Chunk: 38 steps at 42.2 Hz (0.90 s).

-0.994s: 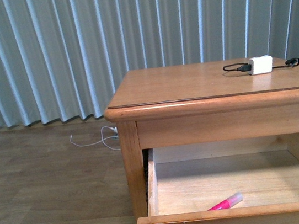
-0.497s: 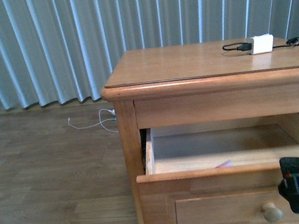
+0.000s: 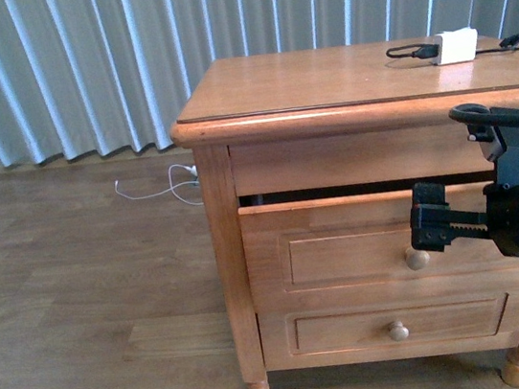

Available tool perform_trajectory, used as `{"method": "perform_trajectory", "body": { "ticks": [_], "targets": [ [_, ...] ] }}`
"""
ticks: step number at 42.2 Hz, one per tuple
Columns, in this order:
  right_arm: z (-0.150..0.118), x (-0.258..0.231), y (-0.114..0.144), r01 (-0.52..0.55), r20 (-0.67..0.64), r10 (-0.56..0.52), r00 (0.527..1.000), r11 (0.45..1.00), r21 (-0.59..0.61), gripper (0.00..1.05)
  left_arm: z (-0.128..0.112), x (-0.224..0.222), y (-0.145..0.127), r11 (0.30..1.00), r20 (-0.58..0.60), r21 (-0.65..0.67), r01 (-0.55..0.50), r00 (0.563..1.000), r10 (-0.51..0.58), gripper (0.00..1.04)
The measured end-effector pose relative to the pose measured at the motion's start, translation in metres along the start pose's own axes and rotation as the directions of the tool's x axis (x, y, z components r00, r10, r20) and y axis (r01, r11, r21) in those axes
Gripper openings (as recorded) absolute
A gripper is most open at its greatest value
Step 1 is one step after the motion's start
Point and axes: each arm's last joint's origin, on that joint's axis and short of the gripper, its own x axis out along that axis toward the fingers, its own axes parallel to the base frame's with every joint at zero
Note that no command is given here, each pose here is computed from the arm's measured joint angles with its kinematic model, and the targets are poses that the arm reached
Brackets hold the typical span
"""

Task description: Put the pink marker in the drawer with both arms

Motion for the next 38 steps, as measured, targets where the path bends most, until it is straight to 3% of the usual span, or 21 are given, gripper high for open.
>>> {"method": "perform_trajectory", "body": {
  "ticks": [14, 20, 27, 38],
  "targets": [
    [-0.001, 0.018, -0.002, -0.008, 0.162, 0.000, 0.987, 0.999, 0.051, 0.96, 0.000, 0.000, 0.000, 1.000, 0.000, 0.000, 0.000, 1.000, 0.000, 0.99],
    [-0.003, 0.014, -0.006, 0.000, 0.164, -0.009, 0.986, 0.998, 0.059, 0.96, 0.000, 0.000, 0.000, 1.000, 0.000, 0.000, 0.000, 1.000, 0.000, 0.99],
    [0.000, -0.019, -0.014, -0.006, 0.109, 0.001, 0.994, 0.999, 0.041, 0.96, 0.000, 0.000, 0.000, 1.000, 0.000, 0.000, 0.000, 1.000, 0.000, 0.99],
    [0.006, -0.124, -0.020, -0.189, 0.040, 0.194, 0.980, 0.976, -0.109, 0.96, 0.000, 0.000, 0.000, 1.000, 0.000, 0.000, 0.000, 1.000, 0.000, 0.99]
  ]
}}
